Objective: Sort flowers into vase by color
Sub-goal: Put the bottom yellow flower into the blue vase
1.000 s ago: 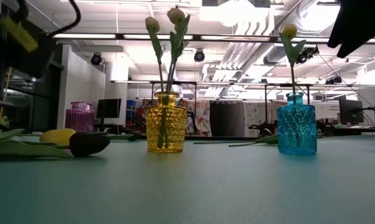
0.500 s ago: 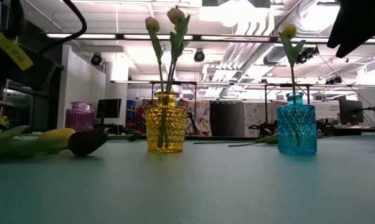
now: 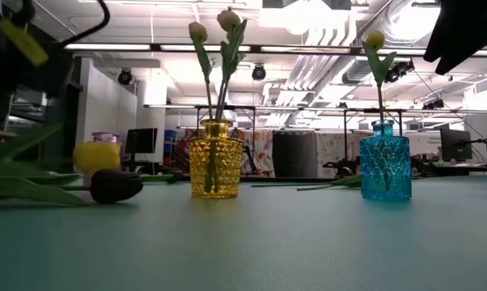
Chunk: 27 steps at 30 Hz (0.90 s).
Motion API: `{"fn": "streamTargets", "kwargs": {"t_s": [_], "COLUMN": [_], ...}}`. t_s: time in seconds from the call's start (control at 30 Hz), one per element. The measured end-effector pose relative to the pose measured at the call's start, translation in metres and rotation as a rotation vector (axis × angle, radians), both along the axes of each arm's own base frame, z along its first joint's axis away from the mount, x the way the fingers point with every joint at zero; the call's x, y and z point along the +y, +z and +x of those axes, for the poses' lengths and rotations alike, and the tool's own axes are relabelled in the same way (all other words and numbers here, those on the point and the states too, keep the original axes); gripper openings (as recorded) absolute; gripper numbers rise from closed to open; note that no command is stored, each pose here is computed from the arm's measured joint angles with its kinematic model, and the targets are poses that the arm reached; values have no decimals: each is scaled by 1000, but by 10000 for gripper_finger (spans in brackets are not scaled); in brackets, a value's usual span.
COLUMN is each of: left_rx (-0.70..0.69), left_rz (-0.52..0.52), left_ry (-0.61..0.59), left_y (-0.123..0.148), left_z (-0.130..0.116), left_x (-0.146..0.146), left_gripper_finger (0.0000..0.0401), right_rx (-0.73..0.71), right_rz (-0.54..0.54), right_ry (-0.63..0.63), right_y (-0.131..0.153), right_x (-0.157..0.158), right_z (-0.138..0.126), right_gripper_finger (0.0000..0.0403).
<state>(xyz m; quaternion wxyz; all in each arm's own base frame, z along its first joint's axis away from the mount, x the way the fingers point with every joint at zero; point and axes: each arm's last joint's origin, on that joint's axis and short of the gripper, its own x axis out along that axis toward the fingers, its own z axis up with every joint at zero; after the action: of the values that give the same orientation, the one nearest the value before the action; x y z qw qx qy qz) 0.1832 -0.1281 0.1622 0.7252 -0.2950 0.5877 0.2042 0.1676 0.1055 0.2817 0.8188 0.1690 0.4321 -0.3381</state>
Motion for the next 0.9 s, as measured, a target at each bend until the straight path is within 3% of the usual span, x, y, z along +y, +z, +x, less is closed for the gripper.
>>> {"fn": "streamTargets", "kwargs": {"t_s": [0.13, 0.3, 0.43, 0.53, 0.67, 0.77, 0.9], "left_rx": [-70, -268, -498, -765, -1085, -1218, -1355], "left_rz": [-41, -56, 1, 90, 269, 396, 451], "left_ry": [-15, -122, -208, -267, -289, -284, -309], "left_y": [19, 55, 89, 116, 146, 156, 156], "left_z": [-6, -16, -24, -21, -3, 20, 56], "left_x": [5, 14, 23, 26, 31, 41, 53], "left_gripper_finger": [2, 1, 1, 1, 0, 0, 0], "right_rx": [-7, -14, -17, -55, -157, -210, -267], "right_rz": [5, 11, 14, 0, -25, -42, -81], "right_ry": [0, 0, 0, -3, -13, -23, -37], "right_y": [0, 0, 0, 1, 4, 5, 9], "right_x": [0, 1, 1, 2, 4, 5, 5], "right_z": [1, 1, 2, 4, 9, 12, 13], "right_gripper_finger": [321, 321, 321, 321, 321, 321, 321]}}
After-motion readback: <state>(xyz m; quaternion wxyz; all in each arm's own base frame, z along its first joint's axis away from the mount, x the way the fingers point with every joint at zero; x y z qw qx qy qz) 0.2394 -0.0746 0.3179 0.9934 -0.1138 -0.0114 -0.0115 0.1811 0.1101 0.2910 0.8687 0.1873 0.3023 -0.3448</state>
